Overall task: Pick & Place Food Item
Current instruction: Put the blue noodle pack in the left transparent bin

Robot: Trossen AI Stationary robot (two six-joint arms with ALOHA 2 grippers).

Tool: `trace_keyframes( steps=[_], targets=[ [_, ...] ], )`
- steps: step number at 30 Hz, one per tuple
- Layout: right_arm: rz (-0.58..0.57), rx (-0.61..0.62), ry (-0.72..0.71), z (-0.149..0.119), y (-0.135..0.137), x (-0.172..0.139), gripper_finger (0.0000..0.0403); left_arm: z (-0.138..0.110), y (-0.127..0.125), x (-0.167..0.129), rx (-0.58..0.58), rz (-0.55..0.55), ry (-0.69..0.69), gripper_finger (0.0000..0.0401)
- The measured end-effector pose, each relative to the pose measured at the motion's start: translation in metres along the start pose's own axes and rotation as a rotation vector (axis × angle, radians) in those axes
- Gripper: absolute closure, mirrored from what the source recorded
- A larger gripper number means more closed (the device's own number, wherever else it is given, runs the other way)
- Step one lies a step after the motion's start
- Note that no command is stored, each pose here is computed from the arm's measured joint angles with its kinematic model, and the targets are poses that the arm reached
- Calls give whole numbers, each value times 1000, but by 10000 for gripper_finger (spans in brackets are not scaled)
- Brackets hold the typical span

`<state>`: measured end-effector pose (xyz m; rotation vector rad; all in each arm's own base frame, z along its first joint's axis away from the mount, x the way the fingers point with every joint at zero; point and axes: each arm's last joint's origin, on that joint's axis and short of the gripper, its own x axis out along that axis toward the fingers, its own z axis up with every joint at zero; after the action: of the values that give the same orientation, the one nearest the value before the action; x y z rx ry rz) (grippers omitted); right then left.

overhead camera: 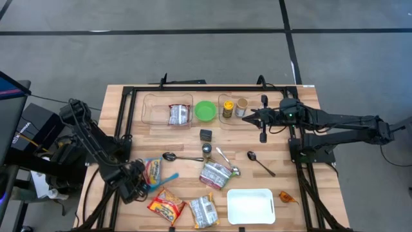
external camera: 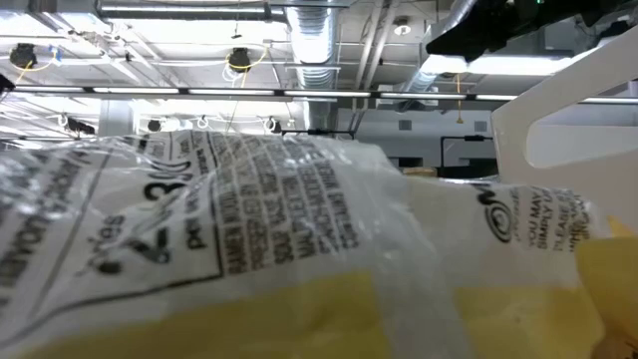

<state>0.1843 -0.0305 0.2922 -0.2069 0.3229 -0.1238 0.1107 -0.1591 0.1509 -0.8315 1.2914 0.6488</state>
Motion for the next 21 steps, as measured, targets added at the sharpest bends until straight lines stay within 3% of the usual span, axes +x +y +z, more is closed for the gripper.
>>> trace_keyframes(
  steps=[11,21],
  targets=[
    [0,0,0,0,0,0,398,2,9,12,3,7,-3,225],
    [0,0,0,0,0,0,398,2,10,12,4,9,-3,299]
  ],
)
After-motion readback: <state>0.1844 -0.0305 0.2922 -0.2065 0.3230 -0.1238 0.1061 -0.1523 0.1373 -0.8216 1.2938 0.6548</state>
